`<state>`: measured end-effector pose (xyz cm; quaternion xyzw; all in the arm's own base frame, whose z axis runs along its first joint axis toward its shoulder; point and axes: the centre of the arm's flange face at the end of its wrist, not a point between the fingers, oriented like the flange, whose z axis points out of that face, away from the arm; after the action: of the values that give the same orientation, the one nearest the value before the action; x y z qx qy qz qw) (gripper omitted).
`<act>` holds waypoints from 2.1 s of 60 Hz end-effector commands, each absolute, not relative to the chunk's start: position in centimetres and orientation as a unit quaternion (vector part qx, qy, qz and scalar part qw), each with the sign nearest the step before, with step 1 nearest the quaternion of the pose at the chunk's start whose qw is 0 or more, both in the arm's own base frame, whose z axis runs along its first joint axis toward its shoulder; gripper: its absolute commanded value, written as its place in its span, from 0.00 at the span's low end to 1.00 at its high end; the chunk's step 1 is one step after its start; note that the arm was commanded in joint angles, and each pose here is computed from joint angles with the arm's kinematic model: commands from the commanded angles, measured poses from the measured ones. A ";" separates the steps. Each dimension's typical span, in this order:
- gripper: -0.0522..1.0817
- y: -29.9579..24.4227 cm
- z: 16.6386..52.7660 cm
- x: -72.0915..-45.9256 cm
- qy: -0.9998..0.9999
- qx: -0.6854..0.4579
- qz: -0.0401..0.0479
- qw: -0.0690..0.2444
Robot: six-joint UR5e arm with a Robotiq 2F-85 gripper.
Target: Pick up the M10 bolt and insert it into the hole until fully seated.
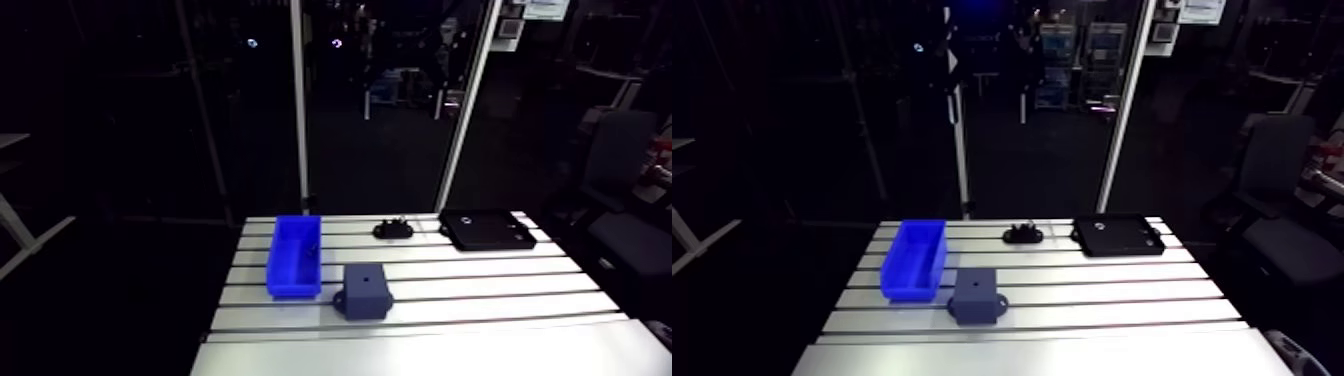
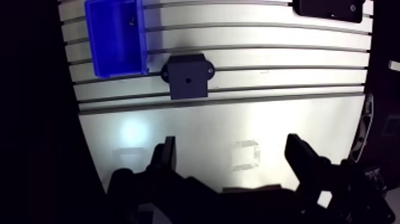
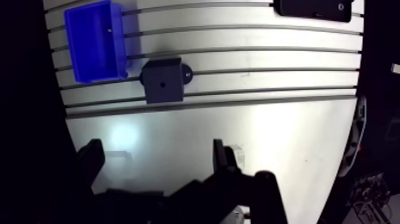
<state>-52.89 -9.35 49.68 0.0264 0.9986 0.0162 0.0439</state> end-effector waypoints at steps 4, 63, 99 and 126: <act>0.05 -9.7 49.5 -52.7 0.999 0.014 0.020 0.043; 0.05 -7.4 45.3 -58.7 0.998 -0.004 0.028 -0.058; 0.05 -3.2 37.2 -64.2 0.996 -0.008 0.034 -0.085; 0.05 -1.9 33.3 -66.0 0.996 -0.012 0.011 -0.093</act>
<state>-65.33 -2.61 35.14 -0.0118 0.9955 0.0264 -0.0906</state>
